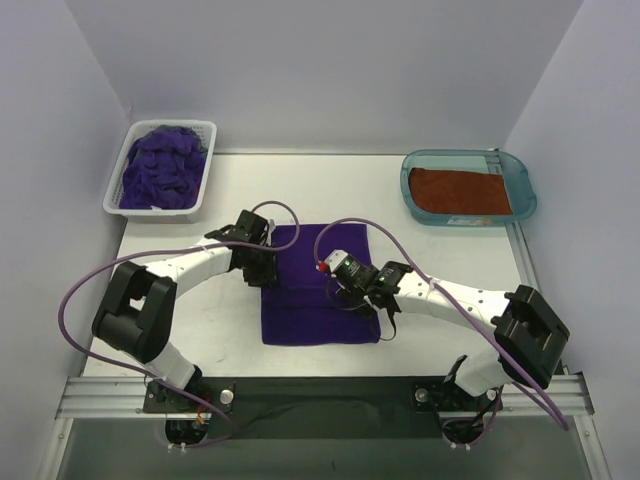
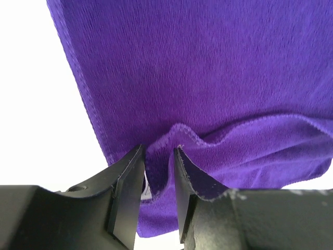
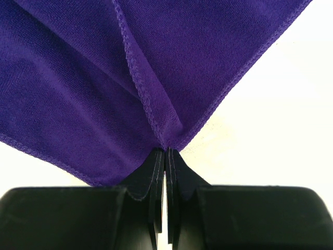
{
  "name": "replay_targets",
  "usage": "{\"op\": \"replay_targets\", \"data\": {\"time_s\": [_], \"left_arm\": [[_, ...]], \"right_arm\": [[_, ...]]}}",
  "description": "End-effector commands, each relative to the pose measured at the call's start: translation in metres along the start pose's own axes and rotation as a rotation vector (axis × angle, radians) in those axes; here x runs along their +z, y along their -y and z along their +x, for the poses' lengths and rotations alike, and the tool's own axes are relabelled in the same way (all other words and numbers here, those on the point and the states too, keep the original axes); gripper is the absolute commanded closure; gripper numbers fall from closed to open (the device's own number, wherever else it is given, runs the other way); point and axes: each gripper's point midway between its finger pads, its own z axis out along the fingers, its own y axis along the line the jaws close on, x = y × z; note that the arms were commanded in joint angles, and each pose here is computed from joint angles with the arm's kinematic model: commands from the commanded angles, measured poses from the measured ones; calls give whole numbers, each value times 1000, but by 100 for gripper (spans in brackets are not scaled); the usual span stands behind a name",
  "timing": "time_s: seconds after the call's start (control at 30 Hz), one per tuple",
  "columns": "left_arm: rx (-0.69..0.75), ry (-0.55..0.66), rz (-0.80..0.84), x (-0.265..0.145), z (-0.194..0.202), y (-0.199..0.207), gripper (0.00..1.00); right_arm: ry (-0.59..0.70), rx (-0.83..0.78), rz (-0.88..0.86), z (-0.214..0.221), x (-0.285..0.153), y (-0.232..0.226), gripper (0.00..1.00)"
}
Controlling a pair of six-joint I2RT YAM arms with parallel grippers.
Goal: Fold and stack the towels
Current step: Fold the towel
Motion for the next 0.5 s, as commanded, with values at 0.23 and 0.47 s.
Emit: {"op": "replay_targets", "data": {"time_s": [0.23,0.47], "left_arm": [[15,25,41,-2,-22,12,68],[36,40,34,-12,-21,9,85]], "right_arm": [[-11,4,29,7,-2,4,100],[-7,4,35,5,-3,5,100]]}}
